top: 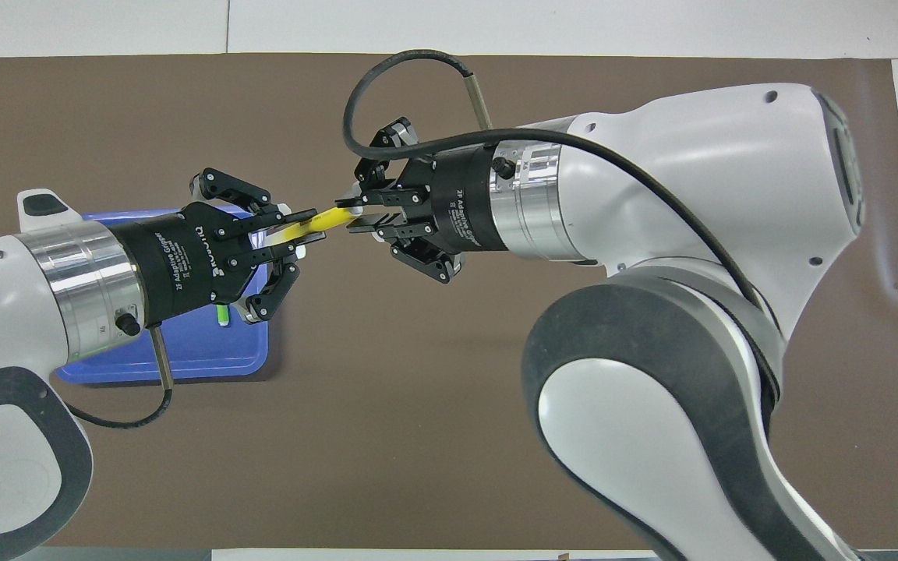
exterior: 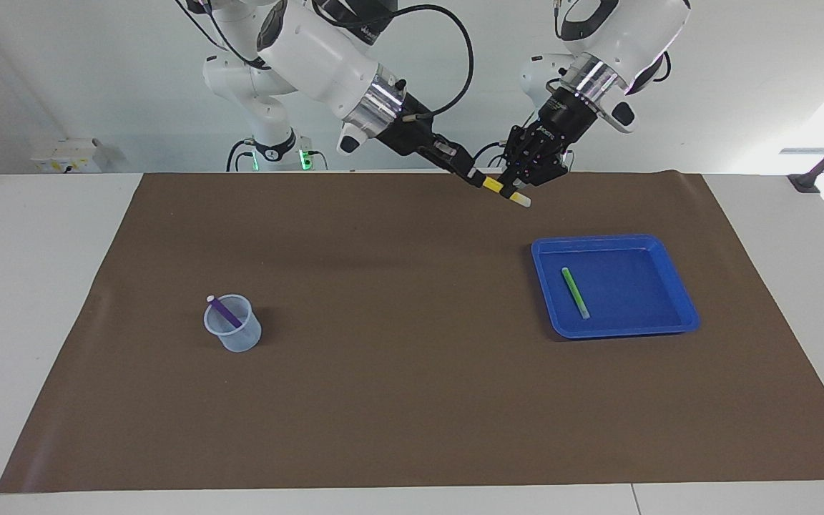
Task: Right arm passes pens to left for tray arrangement
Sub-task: 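Open the right gripper and draw it back toward the cup, then place the yellow pen in the tray beside the green pen with the left gripper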
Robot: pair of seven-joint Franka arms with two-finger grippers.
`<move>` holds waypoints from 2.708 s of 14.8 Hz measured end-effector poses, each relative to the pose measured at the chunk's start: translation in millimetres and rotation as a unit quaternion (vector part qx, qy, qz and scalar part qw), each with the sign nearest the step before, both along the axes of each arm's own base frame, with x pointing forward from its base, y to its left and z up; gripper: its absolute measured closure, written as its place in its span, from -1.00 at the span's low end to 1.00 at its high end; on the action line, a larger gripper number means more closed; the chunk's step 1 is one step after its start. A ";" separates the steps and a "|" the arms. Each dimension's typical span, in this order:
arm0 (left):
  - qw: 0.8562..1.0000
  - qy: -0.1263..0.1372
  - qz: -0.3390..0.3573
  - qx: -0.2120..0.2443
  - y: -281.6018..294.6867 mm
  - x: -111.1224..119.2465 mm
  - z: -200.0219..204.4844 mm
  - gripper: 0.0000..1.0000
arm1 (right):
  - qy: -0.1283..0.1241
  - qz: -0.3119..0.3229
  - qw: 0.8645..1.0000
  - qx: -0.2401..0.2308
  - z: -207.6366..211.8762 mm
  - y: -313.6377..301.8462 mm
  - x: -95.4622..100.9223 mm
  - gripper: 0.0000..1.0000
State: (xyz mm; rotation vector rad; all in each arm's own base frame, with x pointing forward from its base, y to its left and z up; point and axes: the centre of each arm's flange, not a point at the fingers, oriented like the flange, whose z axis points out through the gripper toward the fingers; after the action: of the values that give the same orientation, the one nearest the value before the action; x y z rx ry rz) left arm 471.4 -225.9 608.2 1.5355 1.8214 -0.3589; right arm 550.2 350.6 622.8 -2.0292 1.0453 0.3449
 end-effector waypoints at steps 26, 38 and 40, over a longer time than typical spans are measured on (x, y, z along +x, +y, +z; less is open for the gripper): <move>0.792 -0.134 -0.520 0.292 234.7 67.0 -163.7 0.65 | -0.147 0.193 0.890 -0.387 -124.8 -350.9 29.5 -1.00; 0.629 -0.074 -0.712 0.305 210.6 80.4 -280.0 0.65 | -0.152 0.155 0.887 -0.408 -207.7 -391.9 13.4 -0.80; 0.629 -0.074 -0.712 0.302 210.6 81.6 -287.9 0.65 | -0.148 0.132 0.900 -0.387 -216.7 -391.6 13.5 -0.80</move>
State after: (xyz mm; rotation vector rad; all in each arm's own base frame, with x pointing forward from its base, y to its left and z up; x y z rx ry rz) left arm 553.0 -15.4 320.3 3.1309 0.1124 -0.2687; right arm 563.8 -41.0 406.1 -2.8311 0.7700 -0.3041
